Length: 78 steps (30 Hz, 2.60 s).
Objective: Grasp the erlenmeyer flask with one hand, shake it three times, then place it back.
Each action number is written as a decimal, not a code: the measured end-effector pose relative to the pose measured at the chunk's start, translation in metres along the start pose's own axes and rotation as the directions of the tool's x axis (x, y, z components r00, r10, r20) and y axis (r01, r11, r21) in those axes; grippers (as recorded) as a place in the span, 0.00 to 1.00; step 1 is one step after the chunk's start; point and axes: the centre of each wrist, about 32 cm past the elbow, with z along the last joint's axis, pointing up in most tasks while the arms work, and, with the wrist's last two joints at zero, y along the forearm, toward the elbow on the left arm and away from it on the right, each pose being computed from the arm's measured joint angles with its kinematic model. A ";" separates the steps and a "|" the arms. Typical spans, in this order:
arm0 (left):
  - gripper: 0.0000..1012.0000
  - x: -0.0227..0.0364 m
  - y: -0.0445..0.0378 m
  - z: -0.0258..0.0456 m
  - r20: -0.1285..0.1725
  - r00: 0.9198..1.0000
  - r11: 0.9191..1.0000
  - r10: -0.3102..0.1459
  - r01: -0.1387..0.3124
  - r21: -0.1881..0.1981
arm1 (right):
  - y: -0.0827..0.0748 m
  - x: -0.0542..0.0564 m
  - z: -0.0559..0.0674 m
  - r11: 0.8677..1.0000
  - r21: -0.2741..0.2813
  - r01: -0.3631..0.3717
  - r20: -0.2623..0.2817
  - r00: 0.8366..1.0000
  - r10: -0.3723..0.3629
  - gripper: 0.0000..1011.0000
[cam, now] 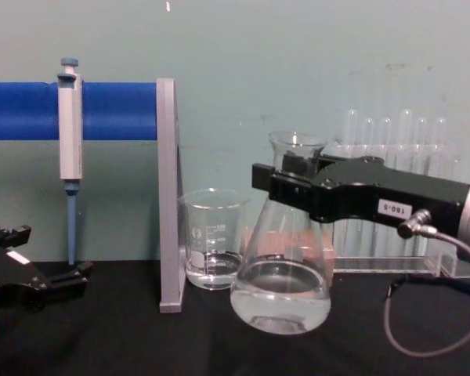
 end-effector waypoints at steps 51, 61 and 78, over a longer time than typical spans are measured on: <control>0.99 0.0000 0.0000 0.0000 0.000 1.000 1.000 0.000 0.000 0.000 | 0.006 0.005 -0.045 0.998 -0.067 -0.011 -0.023 1.000 0.010 0.45; 0.99 0.0000 0.0000 0.0000 0.000 1.000 1.000 0.000 0.000 0.000 | 0.007 0.006 -0.050 0.997 -0.081 -0.006 -0.023 1.000 0.005 0.45; 0.99 0.0000 0.0000 0.0000 0.000 1.000 1.000 0.000 0.000 0.000 | 0.008 0.005 -0.054 0.995 -0.104 -0.009 -0.028 1.000 0.006 0.45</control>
